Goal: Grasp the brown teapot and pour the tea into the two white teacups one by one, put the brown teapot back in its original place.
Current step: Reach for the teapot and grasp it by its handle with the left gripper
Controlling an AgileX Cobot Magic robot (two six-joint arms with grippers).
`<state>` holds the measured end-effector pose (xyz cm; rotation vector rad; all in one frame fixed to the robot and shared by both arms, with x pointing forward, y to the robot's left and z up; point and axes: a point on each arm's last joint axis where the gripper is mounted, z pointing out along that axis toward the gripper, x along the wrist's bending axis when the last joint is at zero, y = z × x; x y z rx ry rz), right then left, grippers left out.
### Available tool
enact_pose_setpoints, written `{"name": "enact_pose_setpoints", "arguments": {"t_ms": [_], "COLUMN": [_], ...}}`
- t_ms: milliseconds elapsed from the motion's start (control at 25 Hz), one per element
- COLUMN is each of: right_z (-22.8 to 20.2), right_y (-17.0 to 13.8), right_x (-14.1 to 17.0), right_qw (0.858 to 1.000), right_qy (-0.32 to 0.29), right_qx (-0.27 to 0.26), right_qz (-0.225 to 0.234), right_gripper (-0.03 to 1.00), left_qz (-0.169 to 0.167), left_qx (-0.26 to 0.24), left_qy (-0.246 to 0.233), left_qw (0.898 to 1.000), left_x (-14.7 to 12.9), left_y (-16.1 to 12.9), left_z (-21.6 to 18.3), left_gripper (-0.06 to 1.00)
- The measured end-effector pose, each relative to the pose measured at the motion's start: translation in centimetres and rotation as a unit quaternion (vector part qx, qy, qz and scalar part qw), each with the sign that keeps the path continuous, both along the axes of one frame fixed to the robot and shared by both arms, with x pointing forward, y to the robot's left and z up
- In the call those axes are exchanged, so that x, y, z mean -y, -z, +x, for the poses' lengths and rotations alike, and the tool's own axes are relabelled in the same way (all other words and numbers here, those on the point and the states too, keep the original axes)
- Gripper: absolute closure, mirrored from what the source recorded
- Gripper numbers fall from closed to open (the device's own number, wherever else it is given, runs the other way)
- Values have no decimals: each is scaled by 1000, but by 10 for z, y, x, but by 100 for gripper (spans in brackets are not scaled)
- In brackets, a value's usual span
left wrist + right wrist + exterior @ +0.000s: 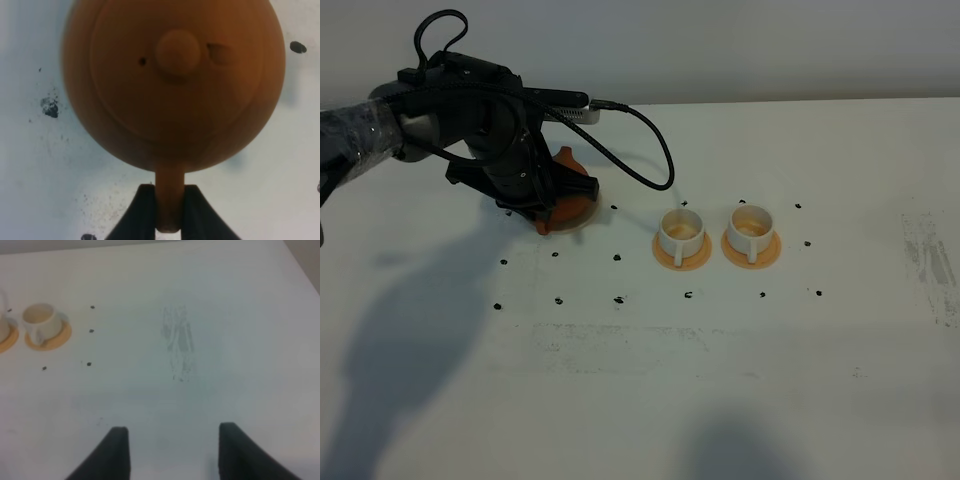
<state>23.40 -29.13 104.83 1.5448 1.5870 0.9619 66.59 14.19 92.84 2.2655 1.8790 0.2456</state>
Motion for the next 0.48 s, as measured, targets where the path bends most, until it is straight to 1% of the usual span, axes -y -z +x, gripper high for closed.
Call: {"name": "enact_pose_setpoints", "arguments": {"t_ms": [480], "right_z": [0], "right_y": [0], "right_x": [0], "right_qw": [1000], "right_qy": [0], "right_qx": [0], "right_qz": [0], "right_gripper": [54], "left_qz": [4], "left_qx": [6], "left_qy": [16], "left_qw": [1000], "left_x": [0], "left_y": [0], "left_z": [1], "left_gripper": [86]}}
